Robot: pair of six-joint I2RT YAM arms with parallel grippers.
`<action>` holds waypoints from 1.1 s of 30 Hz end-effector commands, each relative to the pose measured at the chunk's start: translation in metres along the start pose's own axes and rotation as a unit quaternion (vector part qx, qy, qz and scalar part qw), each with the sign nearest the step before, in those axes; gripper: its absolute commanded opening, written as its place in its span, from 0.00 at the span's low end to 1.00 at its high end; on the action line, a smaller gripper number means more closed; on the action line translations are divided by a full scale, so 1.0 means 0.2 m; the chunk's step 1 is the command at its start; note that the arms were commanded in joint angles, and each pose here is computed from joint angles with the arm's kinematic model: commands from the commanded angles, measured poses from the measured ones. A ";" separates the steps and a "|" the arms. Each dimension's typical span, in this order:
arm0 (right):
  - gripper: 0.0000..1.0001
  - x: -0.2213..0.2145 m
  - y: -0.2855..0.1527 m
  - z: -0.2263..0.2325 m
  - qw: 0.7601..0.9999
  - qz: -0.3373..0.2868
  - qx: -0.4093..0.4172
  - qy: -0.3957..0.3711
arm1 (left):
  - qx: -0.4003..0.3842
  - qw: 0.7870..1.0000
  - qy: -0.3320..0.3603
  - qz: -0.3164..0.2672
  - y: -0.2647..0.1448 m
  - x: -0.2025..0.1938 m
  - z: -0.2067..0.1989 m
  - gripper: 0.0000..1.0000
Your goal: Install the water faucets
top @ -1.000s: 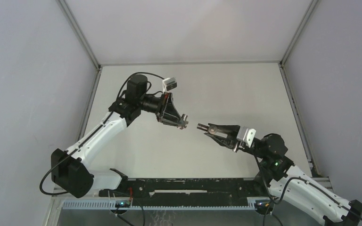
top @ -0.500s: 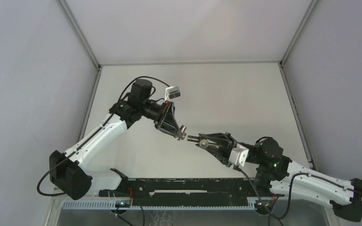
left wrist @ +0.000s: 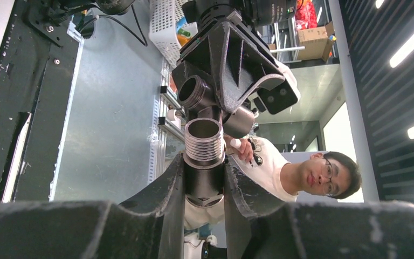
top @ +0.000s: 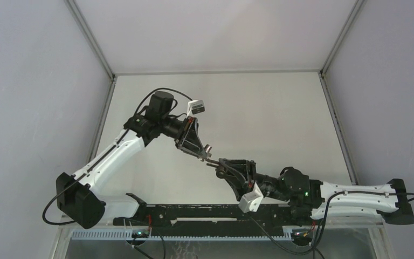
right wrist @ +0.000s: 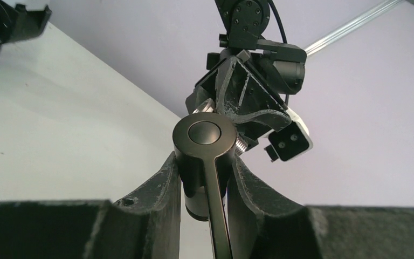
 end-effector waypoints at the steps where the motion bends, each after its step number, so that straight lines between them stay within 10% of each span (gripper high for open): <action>1: 0.00 0.00 -0.02 -0.19 0.993 0.055 -0.084 -0.063 | -0.005 0.999 0.043 0.004 0.00 -0.03 -0.11 0.00; 33: 0.00 0.00 0.02 -0.05 0.972 0.117 -0.077 -0.188 | 0.018 0.998 -0.014 -0.050 -0.05 0.05 -0.07 0.00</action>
Point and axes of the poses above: each gripper's point midway between its finger pads, its own y axis out along the fingers, its own z axis along the line the jaws close on, x = y × z, the point moved 8 cm from there along -y, back along the fingers, and after that the axes turned 12 degrees about -y, right-handed, at the moved point
